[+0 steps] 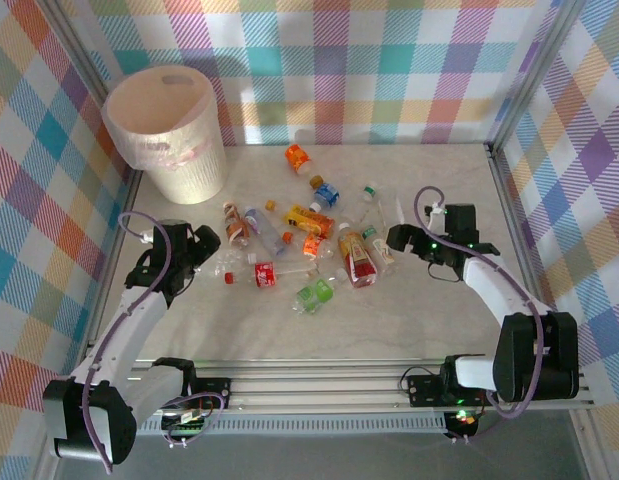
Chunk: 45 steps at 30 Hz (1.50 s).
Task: Put the plastic bottles in the bin
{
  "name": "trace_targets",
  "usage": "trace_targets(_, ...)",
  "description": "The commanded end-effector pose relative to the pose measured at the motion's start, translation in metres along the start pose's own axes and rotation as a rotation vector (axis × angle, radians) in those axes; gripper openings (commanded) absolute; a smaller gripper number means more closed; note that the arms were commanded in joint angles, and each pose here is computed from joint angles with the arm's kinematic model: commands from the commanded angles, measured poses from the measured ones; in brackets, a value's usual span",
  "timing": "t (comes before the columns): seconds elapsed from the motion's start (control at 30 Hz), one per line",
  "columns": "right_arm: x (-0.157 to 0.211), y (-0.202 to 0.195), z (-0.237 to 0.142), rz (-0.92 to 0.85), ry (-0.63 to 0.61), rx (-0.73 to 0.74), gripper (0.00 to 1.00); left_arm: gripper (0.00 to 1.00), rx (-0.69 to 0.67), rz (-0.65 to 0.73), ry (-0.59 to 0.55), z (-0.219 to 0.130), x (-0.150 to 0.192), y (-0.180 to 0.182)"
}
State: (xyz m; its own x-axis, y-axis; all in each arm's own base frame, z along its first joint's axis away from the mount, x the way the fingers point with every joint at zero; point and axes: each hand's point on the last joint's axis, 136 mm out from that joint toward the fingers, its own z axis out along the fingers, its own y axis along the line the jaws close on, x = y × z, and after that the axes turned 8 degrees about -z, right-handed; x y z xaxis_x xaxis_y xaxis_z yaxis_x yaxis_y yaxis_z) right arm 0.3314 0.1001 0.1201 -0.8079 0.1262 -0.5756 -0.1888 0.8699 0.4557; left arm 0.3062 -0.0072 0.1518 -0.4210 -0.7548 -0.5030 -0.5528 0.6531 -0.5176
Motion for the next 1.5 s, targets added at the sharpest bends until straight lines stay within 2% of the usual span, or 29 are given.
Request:
trace_targets(0.0, 0.019, 0.011, 0.009, -0.005, 0.07, -0.04, 0.98, 1.0, 0.063, -0.042, 0.074, 0.002, 0.012, -0.011)
trace_targets(0.37, 0.044, -0.006, 0.035, -0.078, 0.191, 0.108, 0.89, 1.0, 0.085, -0.048, 0.151, -0.001, 0.023, -0.018)
trace_targets(0.53, 0.048, 0.001, 0.044, -0.11, 0.225, 0.081, 0.86, 1.0, 0.066, -0.052, 0.163, -0.002, 0.025, -0.015)
trace_targets(0.67, 0.044, -0.007, 0.051, -0.101, 0.232, 0.145, 0.83, 1.0, 0.067, -0.074, 0.172, 0.001, 0.025, -0.017)
trace_targets(0.8, 0.044, -0.006, 0.06, -0.104, 0.264, 0.138, 0.8, 1.0, 0.066, -0.104, 0.169, 0.003, 0.025, -0.017)
trace_targets(1.07, 0.05, -0.009, 0.074, -0.097, 0.327, 0.164, 0.77, 1.0, 0.136, -0.139, 0.179, -0.006, 0.024, -0.03)
trace_targets(1.3, 0.046, -0.003, 0.063, -0.131, 0.287, 0.176, 0.65, 1.0, 0.203, -0.131, 0.213, -0.016, 0.027, -0.046)
trace_targets(1.47, 0.036, 0.005, 0.042, -0.188, 0.209, 0.177, 0.56, 1.0, 0.254, -0.07, 0.269, -0.025, 0.033, -0.059)
